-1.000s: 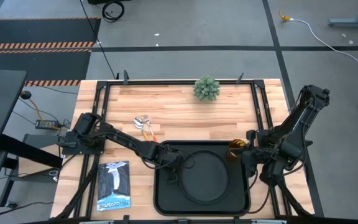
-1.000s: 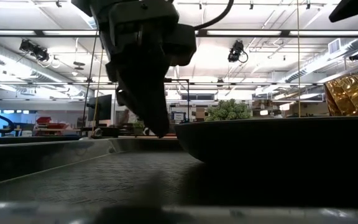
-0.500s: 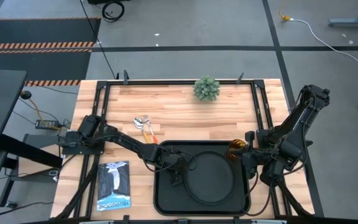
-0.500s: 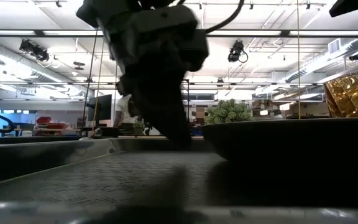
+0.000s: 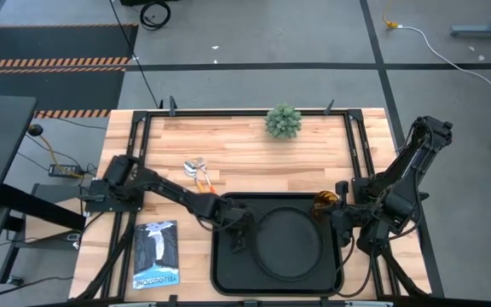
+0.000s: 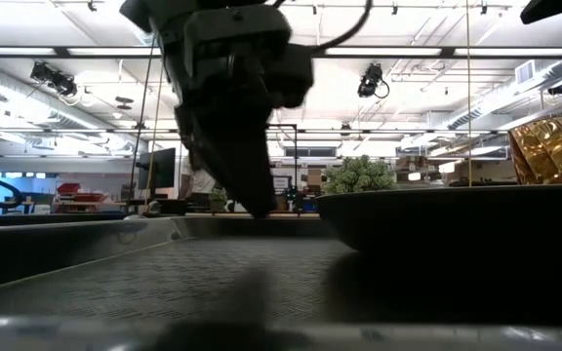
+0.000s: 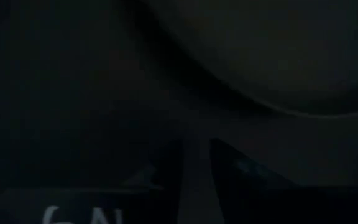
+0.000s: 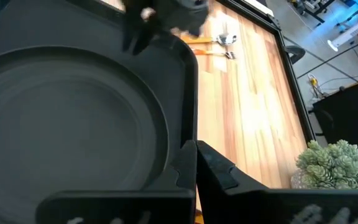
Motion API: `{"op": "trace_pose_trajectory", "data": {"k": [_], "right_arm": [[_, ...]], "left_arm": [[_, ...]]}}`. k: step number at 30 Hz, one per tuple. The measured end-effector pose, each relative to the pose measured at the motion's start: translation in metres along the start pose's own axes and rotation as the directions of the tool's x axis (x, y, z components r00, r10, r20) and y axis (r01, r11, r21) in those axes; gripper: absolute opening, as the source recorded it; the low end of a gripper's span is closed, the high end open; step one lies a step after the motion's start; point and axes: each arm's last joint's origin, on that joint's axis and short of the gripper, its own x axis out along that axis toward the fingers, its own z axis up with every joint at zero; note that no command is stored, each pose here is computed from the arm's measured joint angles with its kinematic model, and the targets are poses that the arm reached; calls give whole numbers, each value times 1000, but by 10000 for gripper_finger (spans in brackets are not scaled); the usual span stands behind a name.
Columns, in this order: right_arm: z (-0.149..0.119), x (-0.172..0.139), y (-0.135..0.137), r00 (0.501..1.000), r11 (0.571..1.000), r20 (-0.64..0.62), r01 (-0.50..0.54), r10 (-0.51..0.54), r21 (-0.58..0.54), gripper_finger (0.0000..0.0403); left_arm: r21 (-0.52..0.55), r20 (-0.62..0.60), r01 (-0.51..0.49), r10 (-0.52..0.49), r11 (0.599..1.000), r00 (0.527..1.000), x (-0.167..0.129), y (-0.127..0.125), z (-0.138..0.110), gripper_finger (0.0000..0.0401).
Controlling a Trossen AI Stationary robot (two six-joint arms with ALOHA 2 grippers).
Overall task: Pick and place plate/cup/fork/spoon on tray
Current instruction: Put the orange fork to the left of the black plate on the black tray
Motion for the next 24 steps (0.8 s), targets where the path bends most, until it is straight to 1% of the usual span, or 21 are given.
{"op": "trace_pose_trajectory", "data": {"k": [2, 4, 5, 8, 11, 12, 14, 15, 17, 18, 19, 20, 22, 24], "right_arm": [[0, 0, 0, 1000, 1000, 0, -1, 1, 1, 5], [1, 0, 0, 1000, 1000, 4, 1, -1, 6, 5], [1, 1, 0, 1000, 1000, 11, 6, -6, 14, 5], [0, 6, 2, 998, 998, 42, 44, -45, 38, 5], [-6, 14, 3, 995, 996, 52, 80, -82, 31, 5], [-8, 17, 3, 993, 994, 56, 103, -105, 28, 5], [-10, 20, 1, 986, 988, 63, 157, -157, 9, 5], [-10, 21, 0, 980, 983, 70, 185, -185, 3, 5], [-9, 22, -2, 966, 969, 89, 245, -243, -12, 5], [-9, 22, -4, 956, 961, 101, 278, -275, -14, 5], [-8, 22, -5, 945, 950, 112, 311, -308, -14, 5], [-8, 23, -6, 936, 942, 119, 336, -332, -12, 5], [-7, 25, -9, 927, 933, 116, 361, -357, -8, 5], [-7, 27, -11, 927, 931, 100, 364, -361, -7, 5]], "left_arm": [[-13, -18, -70, 70, 997, 997, -14, 7, 0, 89], [-28, 3, -187, 187, 982, 982, -31, 13, -1, 89], [-41, 22, -251, 252, 967, 968, -40, 17, -1, 89], [-116, 35, -428, 435, 896, 900, -60, 32, -3, 89], [-206, -11, -544, 554, 813, 832, -67, 52, -2, 89], [-221, -26, -566, 575, 794, 817, -68, 58, -1, 89], [-212, -63, -590, 592, 779, 804, -70, 68, 0, 89], [-196, -90, -592, 587, 782, 805, -71, 71, 0, 89], [-169, -131, -569, 554, 805, 822, -70, 74, 0, 89], [-176, -143, -555, 537, 813, 831, -70, 74, 0, 89], [-191, -155, -545, 523, 816, 838, -70, 74, 0, 89], [-218, -158, -542, 519, 811, 840, -70, 73, 0, 89], [-296, -146, -545, 526, 785, 838, -70, 70, -2, 89], [-358, -94, -555, 563, 751, 821, -70, 63, -4, 89]]}}
